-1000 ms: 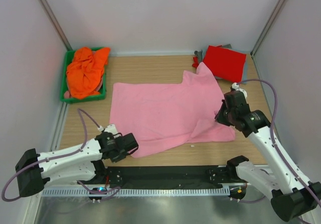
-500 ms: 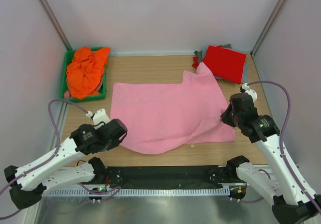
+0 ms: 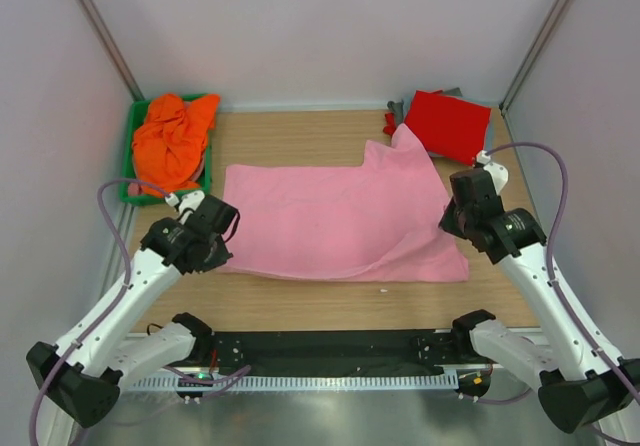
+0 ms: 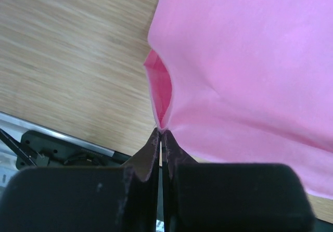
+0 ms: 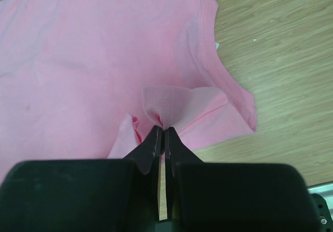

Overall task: Fold and stack the t-shirts
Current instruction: Fold the tshirt

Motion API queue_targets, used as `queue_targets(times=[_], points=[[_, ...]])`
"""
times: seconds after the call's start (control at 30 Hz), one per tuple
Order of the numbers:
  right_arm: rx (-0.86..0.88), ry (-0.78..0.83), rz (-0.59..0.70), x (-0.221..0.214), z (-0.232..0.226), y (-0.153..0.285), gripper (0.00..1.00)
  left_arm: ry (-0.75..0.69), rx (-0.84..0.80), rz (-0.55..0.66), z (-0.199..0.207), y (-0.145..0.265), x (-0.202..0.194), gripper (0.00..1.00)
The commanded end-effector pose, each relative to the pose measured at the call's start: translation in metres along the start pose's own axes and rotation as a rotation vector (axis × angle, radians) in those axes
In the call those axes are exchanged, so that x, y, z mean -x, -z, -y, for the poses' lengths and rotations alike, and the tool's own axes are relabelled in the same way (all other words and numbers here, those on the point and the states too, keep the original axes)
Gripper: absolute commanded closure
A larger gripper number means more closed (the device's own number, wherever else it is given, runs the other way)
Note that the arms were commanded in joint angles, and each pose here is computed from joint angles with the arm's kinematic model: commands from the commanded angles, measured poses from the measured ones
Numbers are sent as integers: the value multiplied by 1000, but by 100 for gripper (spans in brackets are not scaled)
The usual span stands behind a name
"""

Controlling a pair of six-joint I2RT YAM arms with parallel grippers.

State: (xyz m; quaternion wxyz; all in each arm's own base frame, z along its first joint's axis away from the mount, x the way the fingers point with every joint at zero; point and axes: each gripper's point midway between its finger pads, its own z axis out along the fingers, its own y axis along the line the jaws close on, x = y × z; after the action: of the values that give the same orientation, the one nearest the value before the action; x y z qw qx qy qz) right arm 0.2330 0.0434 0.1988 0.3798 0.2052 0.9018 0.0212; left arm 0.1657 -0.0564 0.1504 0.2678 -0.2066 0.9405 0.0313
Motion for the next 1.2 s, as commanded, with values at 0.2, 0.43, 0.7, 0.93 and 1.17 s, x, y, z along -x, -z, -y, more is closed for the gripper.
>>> queue_targets(times=[0.2,0.43,0.7,0.93,1.17], points=[[-3,23,99,38,-15,-6,99,-66,-22,-25,15,-24,32,100],[-14,51,112,48,-24,-20,99,-83,-12,-93,16,-48,36,100],[-24,77,126,59,-33,-34,99,-106,22,-129,19,-72,41,100],[-54,105,118,59,-35,-52,99,-125,49,-164,22,-91,47,100],[-86,117,107,53,-31,-69,99,-146,79,-185,25,-107,53,100]])
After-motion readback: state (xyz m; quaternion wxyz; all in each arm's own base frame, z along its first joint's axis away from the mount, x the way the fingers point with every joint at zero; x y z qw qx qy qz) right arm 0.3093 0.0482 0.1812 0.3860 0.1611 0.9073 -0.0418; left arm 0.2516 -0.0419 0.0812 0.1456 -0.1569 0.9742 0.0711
